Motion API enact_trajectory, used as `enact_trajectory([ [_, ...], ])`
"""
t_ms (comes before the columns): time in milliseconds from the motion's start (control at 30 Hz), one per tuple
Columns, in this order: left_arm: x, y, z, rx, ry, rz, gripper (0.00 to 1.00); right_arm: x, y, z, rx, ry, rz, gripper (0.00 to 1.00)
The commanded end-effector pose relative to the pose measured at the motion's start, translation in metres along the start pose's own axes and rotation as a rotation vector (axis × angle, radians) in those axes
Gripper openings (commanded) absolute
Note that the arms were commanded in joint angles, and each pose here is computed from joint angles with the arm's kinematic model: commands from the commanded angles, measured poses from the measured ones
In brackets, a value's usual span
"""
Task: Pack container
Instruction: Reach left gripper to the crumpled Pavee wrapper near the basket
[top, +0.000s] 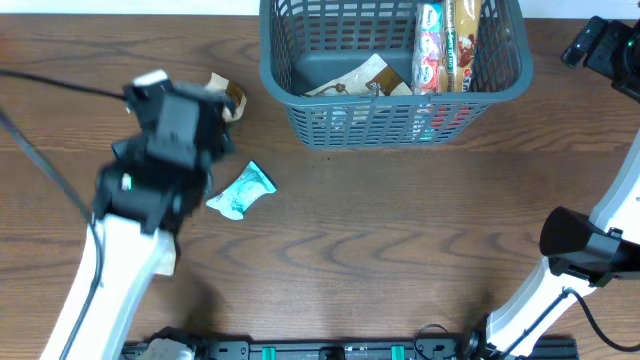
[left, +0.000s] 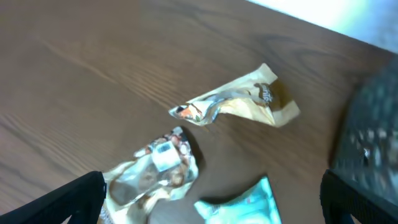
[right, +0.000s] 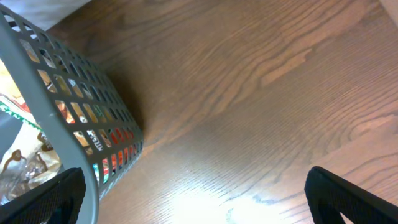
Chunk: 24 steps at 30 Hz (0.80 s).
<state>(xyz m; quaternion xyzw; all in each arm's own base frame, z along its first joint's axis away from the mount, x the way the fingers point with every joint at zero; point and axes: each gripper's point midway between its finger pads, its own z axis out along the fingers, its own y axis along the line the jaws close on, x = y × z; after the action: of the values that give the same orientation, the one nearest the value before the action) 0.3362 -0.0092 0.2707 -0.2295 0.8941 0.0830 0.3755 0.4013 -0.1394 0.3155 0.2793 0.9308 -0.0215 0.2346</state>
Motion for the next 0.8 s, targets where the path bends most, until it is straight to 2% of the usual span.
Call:
enact_trajectory([
  [0, -0.017, -0.013, 0.022, 0.108, 0.092, -0.132, 0.99, 0.002, -0.001, 0.0, -0.005, 0.01, 0.016, 0.99],
  [133, -0.029, -0.024, 0.054, 0.193, 0.217, -0.248, 0.99, 0.002, -0.001, 0.0, -0.006, 0.01, 0.016, 0.99],
  [233, -0.036, -0.021, 0.075, 0.168, 0.271, -0.371, 0.99, 0.002, -0.001, 0.0, -0.006, 0.01, 0.016, 0.99],
  [367, -0.027, -0.029, 0.097, 0.147, 0.367, -0.523, 0.99, 0.002, -0.001, 0.0, -0.006, 0.01, 0.016, 0.99],
  [633, 0.003, -0.061, 0.092, 0.274, 0.577, -0.552, 0.98, 0.003, 0.001, 0.0, -0.016, 0.013, 0.016, 0.99],
  [733, 0.001, -0.057, 0.095, 0.252, 0.559, -0.57, 0.99, 0.003, 0.001, 0.0, -0.016, 0.013, 0.016, 0.99],
  [767, -0.001, -0.052, 0.098, 0.21, 0.547, -0.631, 0.99, 0.003, 0.001, 0.0, -0.016, 0.013, 0.016, 0.99],
])
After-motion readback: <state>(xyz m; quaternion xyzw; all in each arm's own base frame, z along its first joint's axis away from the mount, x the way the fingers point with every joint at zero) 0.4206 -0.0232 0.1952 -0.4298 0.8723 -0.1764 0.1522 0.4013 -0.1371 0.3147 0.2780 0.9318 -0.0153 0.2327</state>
